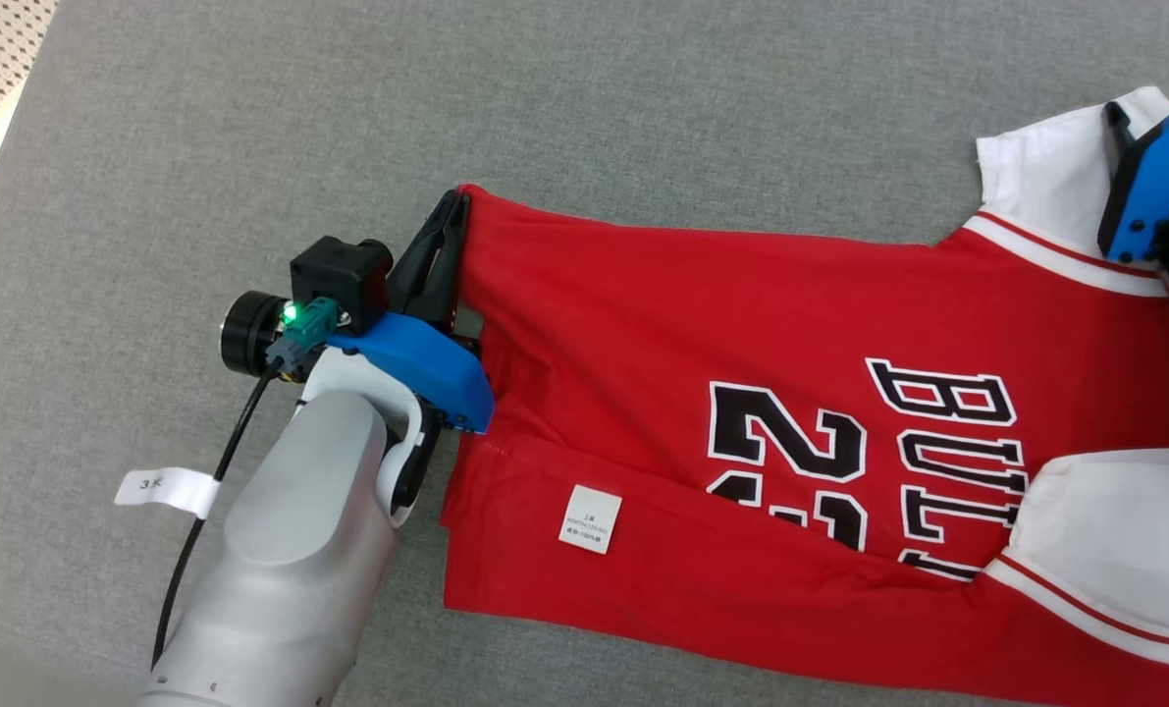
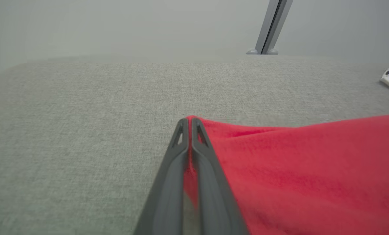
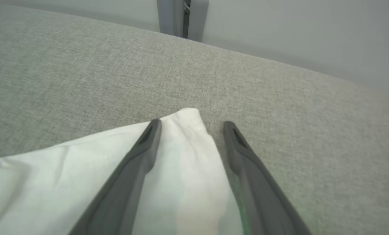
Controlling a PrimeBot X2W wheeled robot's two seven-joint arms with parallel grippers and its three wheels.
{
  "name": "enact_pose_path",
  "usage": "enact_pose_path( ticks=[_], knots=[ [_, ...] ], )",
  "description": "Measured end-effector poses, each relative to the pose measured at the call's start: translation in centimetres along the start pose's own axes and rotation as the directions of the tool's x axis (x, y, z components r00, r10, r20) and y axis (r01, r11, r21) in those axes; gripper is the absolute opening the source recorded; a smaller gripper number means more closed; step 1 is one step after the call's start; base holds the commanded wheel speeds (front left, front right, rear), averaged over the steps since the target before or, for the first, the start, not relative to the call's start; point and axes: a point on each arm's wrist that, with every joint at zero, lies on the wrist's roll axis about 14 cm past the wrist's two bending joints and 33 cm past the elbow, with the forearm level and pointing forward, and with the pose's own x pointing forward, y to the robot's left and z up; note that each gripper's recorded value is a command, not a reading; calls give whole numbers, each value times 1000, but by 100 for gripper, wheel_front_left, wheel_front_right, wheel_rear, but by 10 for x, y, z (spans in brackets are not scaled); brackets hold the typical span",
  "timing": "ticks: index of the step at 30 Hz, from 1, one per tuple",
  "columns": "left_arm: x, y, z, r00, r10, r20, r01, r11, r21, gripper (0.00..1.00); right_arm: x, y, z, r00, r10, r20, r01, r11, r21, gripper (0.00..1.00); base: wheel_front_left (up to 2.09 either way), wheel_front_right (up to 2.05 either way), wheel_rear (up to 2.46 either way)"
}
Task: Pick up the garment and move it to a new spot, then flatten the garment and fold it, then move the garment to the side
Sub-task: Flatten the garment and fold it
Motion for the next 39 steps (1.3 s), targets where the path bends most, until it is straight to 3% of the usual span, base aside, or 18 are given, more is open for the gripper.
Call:
enact_pose_path(
  ticks=[1, 2, 3, 7, 12, 16, 23, 27, 35, 39],
  knots=[
    [0, 0, -2, 1000, -1, -3, 1, 1000, 1, 0, 2, 0, -1, 1000, -2, -11, 2, 1000, 5, 47, 0, 0, 0],
    [0, -1, -3, 1000, -2, -5, 2, 1000, -2, 0, 3, 0, 0, 1000, -3, -11, 3, 1000, 13, 11, 0, 0, 0],
    [0, -2, -3, 1000, -4, -6, 4, 1000, -3, 0, 3, 1, 2, 1000, -3, 6, 2, 1000, 15, 0, 0, 0, 0],
    [3, -2, 5, 1000, -1, 21, 2, 1000, -13, 0, -4, -4, 32, 983, -27, 184, 21, 999, 35, 0, 0, 0, 0],
    [4, 2, 30, 995, 12, 100, -10, 1000, -22, 0, -30, -14, 87, 883, -72, 463, 40, 996, 79, 0, 0, 0, 0],
    [1, 7, 51, 986, 28, 163, -25, 999, -21, 0, -50, -23, 104, 831, -106, 546, 50, 992, 118, 0, 0, 0, 0],
    [-17, 7, 53, 984, 47, 174, -44, 999, -23, 0, -93, -23, 111, 774, -133, 618, 8, 979, 201, 0, 0, 0, 0],
    [-39, 8, 37, 986, 75, 148, -67, 996, -55, 0, -122, -24, 75, 776, -150, 613, -16, 966, 257, 0, 0, 0, 0],
    [-87, -13, -16, 997, 69, 47, -64, 993, -100, 0, -176, -28, -37, 855, -185, 485, -6, 931, 365, 0, 0, 0, 0],
    [-105, -29, -37, 999, 43, 3, -42, 992, -120, 0, -195, -32, -76, 882, -208, 423, 23, 915, 404, 0, 0, 0, 0]
  ],
)
